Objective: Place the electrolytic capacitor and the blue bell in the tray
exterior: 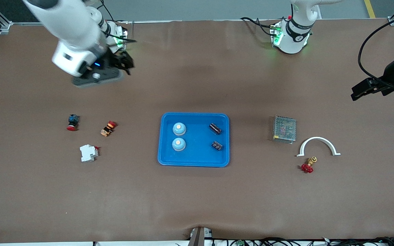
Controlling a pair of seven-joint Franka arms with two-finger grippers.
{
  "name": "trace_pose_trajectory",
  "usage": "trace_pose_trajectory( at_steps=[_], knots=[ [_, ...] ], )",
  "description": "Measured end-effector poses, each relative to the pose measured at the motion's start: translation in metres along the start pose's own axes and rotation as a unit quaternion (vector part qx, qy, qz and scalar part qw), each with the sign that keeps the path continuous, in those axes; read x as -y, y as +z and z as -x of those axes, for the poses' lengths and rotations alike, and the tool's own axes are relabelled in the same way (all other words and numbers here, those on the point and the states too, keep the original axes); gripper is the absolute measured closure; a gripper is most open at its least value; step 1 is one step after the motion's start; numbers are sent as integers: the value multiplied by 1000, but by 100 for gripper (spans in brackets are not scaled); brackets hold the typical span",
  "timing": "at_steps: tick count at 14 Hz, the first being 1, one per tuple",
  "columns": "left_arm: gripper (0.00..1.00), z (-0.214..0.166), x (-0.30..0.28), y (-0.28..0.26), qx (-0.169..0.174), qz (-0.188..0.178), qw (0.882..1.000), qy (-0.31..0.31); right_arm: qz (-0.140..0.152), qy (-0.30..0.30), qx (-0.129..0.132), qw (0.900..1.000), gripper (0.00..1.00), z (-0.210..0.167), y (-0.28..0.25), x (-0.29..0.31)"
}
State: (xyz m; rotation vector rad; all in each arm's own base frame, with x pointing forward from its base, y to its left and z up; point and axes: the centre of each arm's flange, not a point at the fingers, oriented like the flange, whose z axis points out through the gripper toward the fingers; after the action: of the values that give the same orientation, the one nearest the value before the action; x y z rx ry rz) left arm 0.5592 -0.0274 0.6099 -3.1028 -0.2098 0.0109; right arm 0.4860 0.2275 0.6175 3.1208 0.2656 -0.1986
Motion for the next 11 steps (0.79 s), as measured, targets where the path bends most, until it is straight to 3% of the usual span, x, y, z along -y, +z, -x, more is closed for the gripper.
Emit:
trace_pose_trajectory(
  at_steps=[3,7,11],
  knots=[
    [0,2,-7,0,0,0,1000,6,-9,40,0,999,0,28,-19,-70],
    [0,6,-15,-6,-4,0,1000,14,-22,42,-1,999,0,49,-14,-173],
    [0,12,-21,-15,-12,1,1000,20,-24,67,-41,997,0,39,-12,-216]
  ],
)
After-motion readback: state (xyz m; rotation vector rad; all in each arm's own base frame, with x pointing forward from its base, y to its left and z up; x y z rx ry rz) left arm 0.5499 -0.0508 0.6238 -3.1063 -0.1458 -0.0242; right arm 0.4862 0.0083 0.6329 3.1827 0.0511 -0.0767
